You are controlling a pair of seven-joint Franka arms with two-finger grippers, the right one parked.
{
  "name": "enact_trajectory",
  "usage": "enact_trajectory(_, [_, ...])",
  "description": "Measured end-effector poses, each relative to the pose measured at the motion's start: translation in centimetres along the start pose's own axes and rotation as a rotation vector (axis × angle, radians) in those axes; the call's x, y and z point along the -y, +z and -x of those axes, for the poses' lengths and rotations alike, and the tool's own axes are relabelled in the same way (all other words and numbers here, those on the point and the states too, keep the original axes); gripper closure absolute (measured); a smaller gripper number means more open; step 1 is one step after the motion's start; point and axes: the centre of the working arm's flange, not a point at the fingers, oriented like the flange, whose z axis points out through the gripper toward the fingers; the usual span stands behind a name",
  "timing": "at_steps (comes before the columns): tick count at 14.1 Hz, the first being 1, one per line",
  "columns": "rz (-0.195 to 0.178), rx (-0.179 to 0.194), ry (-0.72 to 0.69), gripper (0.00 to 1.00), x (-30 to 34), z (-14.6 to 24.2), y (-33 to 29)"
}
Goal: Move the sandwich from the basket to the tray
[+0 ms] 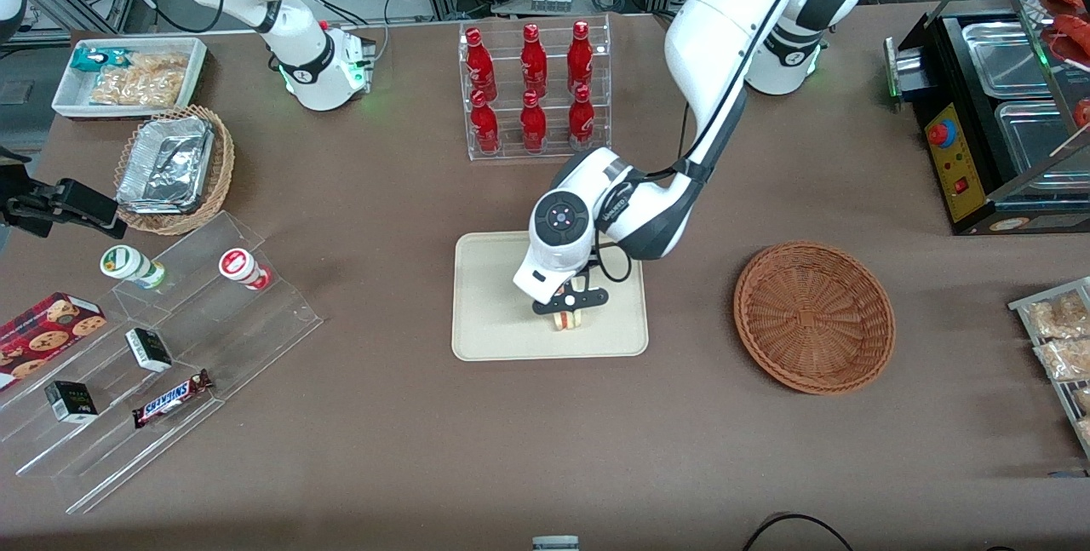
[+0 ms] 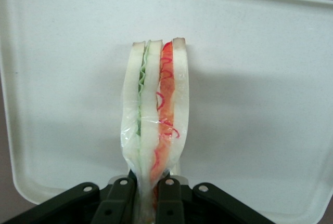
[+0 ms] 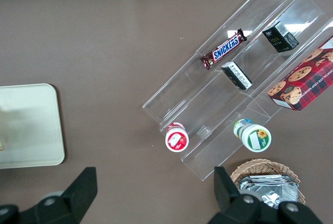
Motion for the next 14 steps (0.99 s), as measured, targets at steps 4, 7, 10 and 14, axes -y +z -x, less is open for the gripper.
enact_trajectory(4, [-0.004, 0.008, 0.029, 0.68, 0.0, -0.3, 0.8])
enact_trajectory(7, [0.016, 0.016, 0.071, 0.37, 0.2, -0.8, 0.4])
enact_trajectory(10, [0.047, -0.011, 0.068, 0.08, 0.4, -1.6, -3.1])
enact_trajectory(14, [0.062, -0.038, 0.05, 0.0, 3.5, -1.7, -12.5])
